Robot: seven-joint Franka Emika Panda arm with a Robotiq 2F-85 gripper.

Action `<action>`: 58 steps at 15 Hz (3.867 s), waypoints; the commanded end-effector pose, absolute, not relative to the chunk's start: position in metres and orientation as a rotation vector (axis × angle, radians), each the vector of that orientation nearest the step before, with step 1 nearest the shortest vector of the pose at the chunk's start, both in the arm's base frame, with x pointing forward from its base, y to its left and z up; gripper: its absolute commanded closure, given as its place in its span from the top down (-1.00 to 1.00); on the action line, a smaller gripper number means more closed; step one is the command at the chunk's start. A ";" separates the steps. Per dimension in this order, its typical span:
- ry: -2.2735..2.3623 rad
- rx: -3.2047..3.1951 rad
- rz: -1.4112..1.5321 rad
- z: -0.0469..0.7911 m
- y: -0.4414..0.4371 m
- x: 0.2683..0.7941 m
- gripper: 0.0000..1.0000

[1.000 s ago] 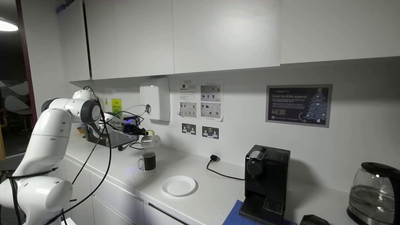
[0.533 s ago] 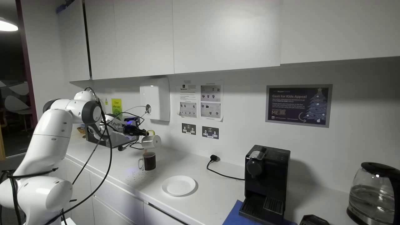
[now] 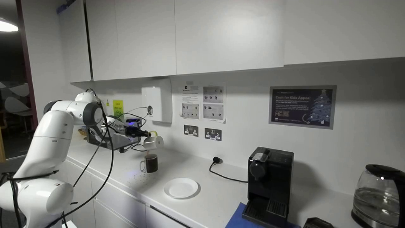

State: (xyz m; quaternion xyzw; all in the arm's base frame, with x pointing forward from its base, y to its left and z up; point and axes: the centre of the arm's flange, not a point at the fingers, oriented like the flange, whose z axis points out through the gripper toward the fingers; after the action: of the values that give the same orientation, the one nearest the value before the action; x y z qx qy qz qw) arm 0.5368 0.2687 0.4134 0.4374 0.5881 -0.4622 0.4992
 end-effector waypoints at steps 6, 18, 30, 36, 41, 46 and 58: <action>1.385 1.008 -1.172 0.429 0.269 0.544 -0.91; 1.386 0.958 -1.189 0.422 0.270 0.553 -0.91; 1.385 0.919 -1.207 0.423 0.272 0.564 -0.91; 1.390 0.895 -1.222 0.421 0.275 0.571 -0.91; 1.393 0.886 -1.226 0.420 0.278 0.574 -0.91; 1.396 0.886 -1.215 0.420 0.282 0.576 -0.91; 1.392 0.953 -1.160 0.422 0.276 0.564 -0.91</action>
State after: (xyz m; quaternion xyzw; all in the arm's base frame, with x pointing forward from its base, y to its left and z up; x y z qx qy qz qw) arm 0.5685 0.2796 0.4040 0.3807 0.5927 -0.4890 0.5143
